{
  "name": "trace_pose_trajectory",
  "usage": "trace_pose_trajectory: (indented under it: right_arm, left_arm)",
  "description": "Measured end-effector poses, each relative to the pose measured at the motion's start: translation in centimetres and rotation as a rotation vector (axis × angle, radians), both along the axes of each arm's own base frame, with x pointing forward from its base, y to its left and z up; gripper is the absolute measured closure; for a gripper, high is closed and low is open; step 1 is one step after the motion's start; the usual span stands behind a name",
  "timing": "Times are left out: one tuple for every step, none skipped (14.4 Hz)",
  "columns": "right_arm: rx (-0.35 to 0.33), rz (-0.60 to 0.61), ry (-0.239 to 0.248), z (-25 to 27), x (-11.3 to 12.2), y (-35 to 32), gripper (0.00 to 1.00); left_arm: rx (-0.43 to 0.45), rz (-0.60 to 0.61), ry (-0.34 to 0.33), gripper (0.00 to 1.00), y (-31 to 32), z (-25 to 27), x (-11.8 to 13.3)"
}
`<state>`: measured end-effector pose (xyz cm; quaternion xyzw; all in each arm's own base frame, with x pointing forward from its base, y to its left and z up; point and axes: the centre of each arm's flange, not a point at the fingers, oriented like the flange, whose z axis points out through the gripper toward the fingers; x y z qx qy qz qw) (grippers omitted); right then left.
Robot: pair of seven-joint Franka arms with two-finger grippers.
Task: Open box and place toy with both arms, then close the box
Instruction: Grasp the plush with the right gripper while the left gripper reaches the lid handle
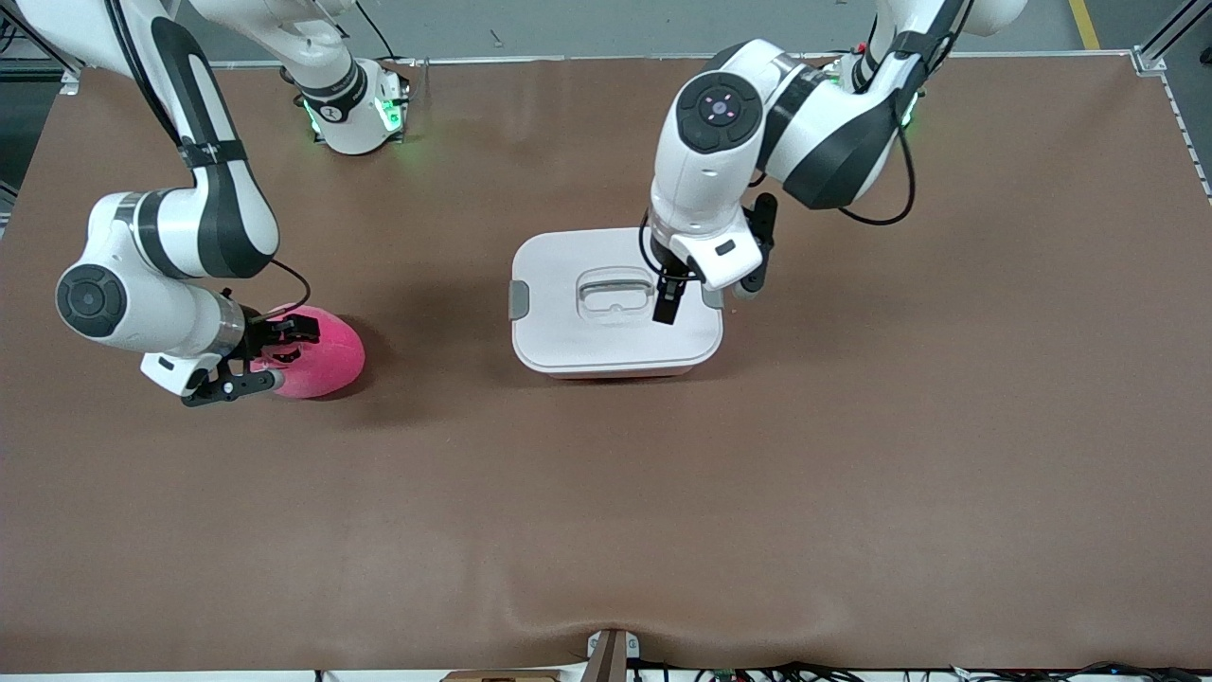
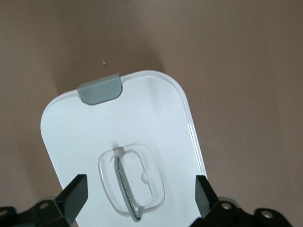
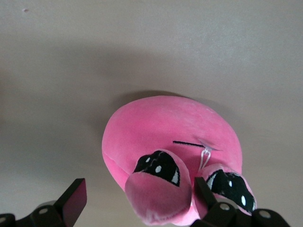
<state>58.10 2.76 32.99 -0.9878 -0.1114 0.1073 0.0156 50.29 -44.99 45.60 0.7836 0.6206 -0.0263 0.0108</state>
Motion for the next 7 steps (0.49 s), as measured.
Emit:
trace_pose_trajectory:
  right_arm:
    - [0.000, 0.000, 0.003, -0.2, 0.0, 0.0, 0.00]
    - [-0.001, 0.000, 0.007, -0.4, 0.0, 0.0, 0.00]
    - [-0.001, 0.000, 0.011, -0.6, 0.0, 0.0, 0.00]
    - [-0.002, -0.001, 0.014, -0.8, 0.0, -0.1, 0.00]
    - [-0.002, -0.002, 0.018, -0.9, -0.1, -0.1, 0.00]
    - [-0.003, -0.003, 0.023, -1.1, -0.2, -0.2, 0.00]
    - [-0.003, -0.003, 0.028, -1.3, -0.3, -0.2, 0.00]
  left_arm:
    - [-0.002, 0.013, -0.001, 0.00, -0.5, -0.4, -0.1]
    - [-0.002, 0.026, -0.001, 0.00, -0.9, -0.9, -0.3]
    - [-0.001, 0.039, 0.001, 0.00, -1.4, -1.5, -0.4]
    - [0.000, 0.054, 0.003, 0.00, -1.9, -2.0, -0.7]
    - [-0.001, 0.071, 0.003, 0.00, -2.6, -2.6, -1.0]
    - [-0.003, 0.090, 0.002, 0.00, -3.2, -3.2, -1.3]
    - [-0.004, 0.109, 0.002, 0.00, -3.8, -3.8, -1.5]
